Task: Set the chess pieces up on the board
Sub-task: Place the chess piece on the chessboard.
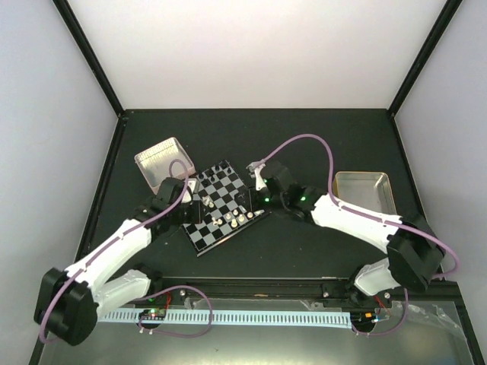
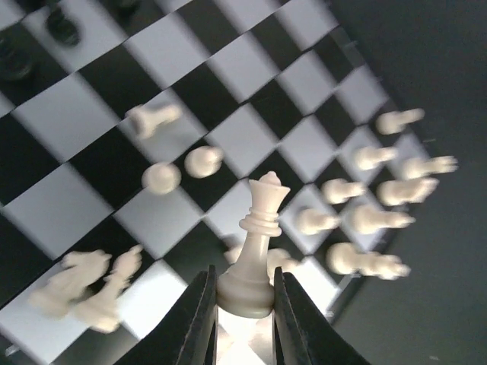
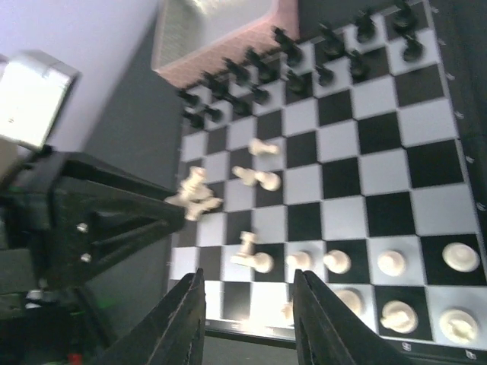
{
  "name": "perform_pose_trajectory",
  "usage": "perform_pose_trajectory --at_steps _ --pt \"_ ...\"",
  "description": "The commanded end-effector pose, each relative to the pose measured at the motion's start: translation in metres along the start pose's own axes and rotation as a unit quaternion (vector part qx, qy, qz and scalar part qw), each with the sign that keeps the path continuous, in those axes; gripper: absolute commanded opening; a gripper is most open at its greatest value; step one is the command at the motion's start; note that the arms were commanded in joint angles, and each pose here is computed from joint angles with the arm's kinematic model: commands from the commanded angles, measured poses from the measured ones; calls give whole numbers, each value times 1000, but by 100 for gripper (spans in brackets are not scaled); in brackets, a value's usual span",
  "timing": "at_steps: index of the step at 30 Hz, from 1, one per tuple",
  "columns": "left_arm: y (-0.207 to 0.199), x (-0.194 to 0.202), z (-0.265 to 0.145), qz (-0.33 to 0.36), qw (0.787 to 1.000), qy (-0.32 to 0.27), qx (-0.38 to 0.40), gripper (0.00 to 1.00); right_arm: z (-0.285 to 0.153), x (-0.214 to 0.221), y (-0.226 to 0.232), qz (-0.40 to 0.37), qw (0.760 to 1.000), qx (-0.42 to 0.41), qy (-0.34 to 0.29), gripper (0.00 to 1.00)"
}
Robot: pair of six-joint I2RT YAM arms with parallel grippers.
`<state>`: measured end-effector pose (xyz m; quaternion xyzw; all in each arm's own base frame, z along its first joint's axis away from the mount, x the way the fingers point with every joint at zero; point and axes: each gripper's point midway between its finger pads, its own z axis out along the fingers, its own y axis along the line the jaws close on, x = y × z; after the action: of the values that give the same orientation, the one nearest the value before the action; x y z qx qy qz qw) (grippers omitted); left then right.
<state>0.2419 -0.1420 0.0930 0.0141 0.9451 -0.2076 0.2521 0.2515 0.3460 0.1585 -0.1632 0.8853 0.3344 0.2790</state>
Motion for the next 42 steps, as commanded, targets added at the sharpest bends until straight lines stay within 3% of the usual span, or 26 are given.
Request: perform_pose_trajectory --at_steps 1,5,10,14,19,28,37,39,42 --pt "-48 -17 -23 48 988 -61 130 9 -33 -23 51 -35 986 -160 -20 37" --pt "-85 -31 -53 79 962 -123 230 9 -59 -40 73 -20 973 -228 -24 46" --pt "-108 -39 -83 111 933 -178 293 10 -61 -47 87 -28 971 -238 12 57" --pt "-111 -39 -93 122 926 -194 299 10 -56 -46 87 -33 971 -236 18 64" --pt "-111 -38 -100 128 921 -206 303 9 -52 -45 87 -37 972 -231 28 63" --pt "-113 -38 -104 129 920 -209 306 10 -29 -48 88 -34 974 -218 55 50" --pt "-107 -40 -105 127 925 -218 285 10 -21 -47 93 -19 970 -232 66 13" --pt "-104 -43 -106 121 927 -222 277 15 -22 -47 92 -18 971 -230 61 9" --pt "-100 -46 -107 108 932 -225 262 33 -27 -50 88 -19 975 -218 36 7"
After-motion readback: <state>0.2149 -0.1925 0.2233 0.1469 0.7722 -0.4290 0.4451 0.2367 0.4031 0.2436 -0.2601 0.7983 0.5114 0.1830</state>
